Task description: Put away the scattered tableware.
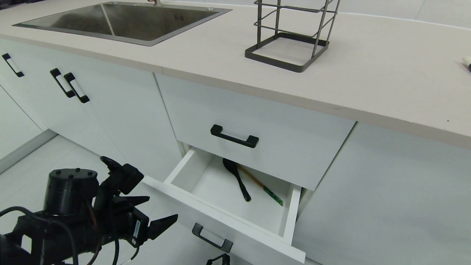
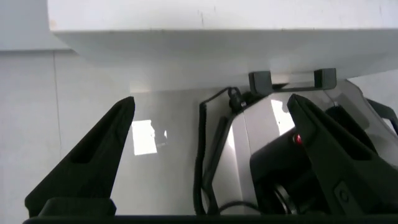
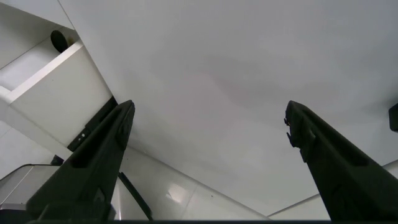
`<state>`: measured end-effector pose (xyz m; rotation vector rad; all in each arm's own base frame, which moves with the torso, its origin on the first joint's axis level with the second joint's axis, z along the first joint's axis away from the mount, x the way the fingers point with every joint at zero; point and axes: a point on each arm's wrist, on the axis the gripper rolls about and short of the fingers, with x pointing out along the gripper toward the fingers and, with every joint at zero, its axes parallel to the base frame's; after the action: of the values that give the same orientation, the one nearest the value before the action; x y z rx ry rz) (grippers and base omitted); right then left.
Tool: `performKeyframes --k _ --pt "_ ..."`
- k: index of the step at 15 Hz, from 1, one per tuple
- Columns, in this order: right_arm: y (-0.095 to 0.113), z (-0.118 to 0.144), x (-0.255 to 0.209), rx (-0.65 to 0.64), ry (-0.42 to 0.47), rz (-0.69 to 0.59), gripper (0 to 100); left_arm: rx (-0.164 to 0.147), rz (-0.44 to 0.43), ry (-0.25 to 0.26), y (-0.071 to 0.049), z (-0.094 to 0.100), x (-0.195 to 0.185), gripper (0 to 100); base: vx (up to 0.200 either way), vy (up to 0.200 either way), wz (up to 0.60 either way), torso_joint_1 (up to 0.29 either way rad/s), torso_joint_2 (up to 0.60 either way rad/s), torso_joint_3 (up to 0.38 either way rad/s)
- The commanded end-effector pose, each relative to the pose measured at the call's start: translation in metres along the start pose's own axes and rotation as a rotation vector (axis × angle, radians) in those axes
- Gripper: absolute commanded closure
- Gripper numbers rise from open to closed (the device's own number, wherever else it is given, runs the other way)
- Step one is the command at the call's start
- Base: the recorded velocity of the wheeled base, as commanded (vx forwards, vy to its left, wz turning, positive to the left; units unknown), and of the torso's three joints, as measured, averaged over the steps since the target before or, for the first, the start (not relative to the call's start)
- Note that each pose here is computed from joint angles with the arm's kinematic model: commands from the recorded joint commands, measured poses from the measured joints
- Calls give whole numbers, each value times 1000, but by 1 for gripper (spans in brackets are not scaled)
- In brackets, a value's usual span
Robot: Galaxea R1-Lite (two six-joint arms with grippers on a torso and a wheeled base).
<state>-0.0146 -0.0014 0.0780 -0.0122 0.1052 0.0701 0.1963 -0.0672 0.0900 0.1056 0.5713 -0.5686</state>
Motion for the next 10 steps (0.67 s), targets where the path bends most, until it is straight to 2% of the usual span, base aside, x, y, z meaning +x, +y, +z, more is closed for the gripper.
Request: performKeyframes --k 1,10 --pt "0 0 0 0 2 1 0 -4 -2 10 4 -4 14 0 0 0 0 0 0 0" --pt "0 0 0 0 2 -1 0 18 16 -123 13 10 41 0 0 0 0 0 0 0"
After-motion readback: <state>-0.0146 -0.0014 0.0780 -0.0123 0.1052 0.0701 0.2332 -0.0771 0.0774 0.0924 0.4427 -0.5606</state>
